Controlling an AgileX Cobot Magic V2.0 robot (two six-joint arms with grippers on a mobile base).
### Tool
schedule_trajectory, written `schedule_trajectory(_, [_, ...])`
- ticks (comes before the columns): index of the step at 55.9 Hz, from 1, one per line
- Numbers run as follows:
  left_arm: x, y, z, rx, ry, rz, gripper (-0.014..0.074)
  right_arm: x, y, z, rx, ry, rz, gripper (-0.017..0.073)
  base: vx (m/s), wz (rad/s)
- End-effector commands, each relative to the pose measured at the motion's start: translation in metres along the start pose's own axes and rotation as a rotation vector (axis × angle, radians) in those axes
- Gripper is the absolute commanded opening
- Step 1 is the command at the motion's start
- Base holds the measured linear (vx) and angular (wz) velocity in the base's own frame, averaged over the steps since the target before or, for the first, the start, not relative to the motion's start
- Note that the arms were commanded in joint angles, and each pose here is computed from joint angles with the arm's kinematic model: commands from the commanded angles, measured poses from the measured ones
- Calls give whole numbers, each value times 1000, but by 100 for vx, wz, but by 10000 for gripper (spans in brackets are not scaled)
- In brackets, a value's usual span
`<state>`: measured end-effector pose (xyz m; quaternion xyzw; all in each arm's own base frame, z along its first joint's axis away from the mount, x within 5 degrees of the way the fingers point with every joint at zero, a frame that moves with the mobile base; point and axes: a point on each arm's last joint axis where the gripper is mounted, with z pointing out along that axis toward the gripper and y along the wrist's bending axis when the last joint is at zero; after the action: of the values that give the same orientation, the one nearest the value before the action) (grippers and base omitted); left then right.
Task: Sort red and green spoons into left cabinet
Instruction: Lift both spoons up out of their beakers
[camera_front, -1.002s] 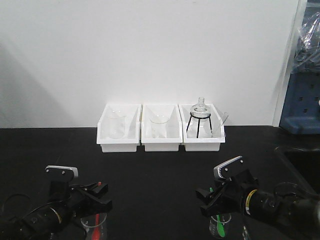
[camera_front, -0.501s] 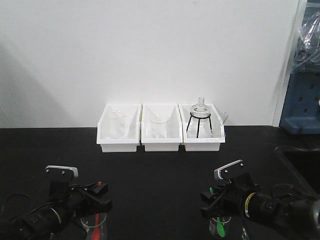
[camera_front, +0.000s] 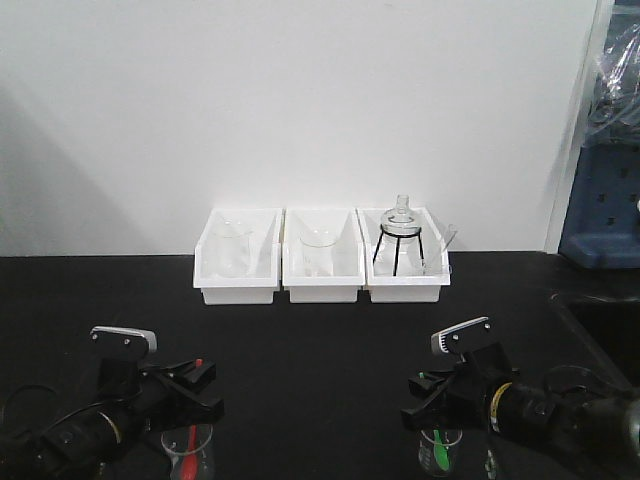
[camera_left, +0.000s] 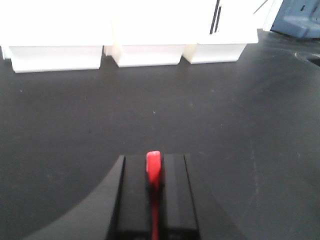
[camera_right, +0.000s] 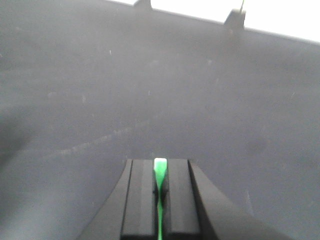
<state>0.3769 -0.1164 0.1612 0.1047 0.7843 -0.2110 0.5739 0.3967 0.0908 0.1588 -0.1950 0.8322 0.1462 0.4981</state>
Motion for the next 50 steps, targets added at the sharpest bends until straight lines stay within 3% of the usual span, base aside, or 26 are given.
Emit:
schedule_trajectory(1, [-47,-8,-13,26,-177,12,73,-48,5,-24,-17,-174,-39,-8,0,0])
schedule_trajectory(12, [-81,-12,-34,25,-265,36,73,-85,12,-58,-5,-288,-79,-9,0,0])
schedule_trajectory(31, [-137,-39,-102,56,-455,84,73,-132,32,-127,-17,-492,-127,-9,0,0])
schedule_trajectory(43, [-137,-53,-160,66,-516,99,73,-128,45,-164,-36,-528,-68,-9,0,0])
schedule_trajectory(50, [-128,-59,-185,69,-534,104,73,-107,55,-179,-49,-484,-119,-9,0,0])
